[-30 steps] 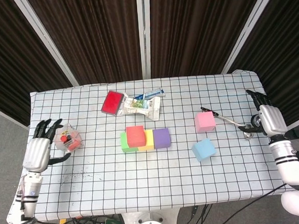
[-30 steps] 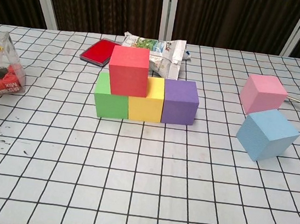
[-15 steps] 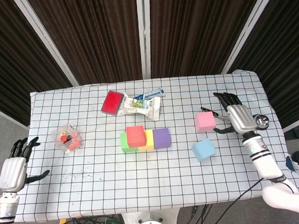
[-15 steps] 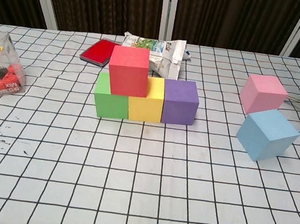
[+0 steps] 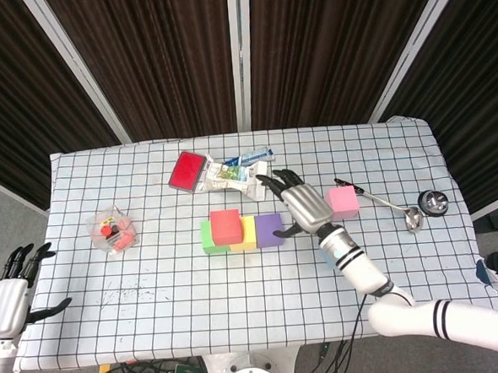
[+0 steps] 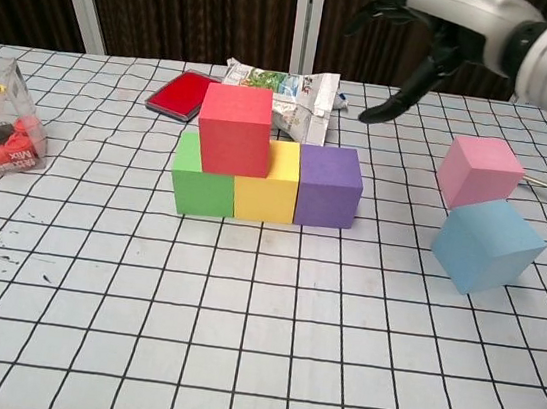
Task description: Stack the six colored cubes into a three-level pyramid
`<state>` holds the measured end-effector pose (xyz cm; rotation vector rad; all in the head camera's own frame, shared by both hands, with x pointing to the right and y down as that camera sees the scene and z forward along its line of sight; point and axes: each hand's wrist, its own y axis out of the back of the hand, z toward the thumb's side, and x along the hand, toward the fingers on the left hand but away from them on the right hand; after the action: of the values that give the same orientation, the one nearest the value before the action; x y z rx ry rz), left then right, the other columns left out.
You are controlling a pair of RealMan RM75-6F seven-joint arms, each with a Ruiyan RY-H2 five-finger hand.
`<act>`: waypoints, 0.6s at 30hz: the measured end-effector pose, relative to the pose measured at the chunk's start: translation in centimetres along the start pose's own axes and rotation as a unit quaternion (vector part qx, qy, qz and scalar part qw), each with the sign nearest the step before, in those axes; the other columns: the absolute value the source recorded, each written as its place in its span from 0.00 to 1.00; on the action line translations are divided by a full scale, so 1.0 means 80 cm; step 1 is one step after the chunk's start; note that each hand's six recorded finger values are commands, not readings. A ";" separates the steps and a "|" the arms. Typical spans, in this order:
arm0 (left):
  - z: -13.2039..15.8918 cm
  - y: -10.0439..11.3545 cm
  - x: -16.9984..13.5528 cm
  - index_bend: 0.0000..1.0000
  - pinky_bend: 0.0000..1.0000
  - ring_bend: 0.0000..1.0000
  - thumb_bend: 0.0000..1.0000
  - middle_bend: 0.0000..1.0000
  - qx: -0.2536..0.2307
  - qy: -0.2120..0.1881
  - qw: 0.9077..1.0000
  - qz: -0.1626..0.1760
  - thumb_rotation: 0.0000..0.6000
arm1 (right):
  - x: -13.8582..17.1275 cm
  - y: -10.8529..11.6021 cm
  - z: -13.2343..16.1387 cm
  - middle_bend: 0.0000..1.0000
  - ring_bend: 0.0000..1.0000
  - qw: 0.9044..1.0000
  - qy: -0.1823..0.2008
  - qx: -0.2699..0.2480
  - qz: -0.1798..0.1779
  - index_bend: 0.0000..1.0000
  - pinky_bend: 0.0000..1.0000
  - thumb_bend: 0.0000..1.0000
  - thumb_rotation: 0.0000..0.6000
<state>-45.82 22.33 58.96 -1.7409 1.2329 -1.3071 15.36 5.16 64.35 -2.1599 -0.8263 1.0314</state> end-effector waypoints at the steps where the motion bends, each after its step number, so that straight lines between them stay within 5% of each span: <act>1: -0.003 0.001 -0.002 0.10 0.05 0.05 0.00 0.21 -0.004 0.001 1.000 0.000 1.00 | -0.007 -0.005 0.009 0.18 0.00 1.000 0.002 -0.002 0.002 0.00 0.00 0.00 1.00; 18: -0.032 -0.002 -0.016 0.10 0.05 0.05 0.00 0.21 -0.024 0.020 0.999 -0.008 1.00 | -0.062 -0.071 0.081 0.18 0.00 0.999 0.000 -0.021 0.046 0.00 0.00 0.00 1.00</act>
<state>-48.28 23.72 59.46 -1.7690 1.2851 -1.3384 6.00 6.61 67.37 -2.2518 -0.7601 1.0682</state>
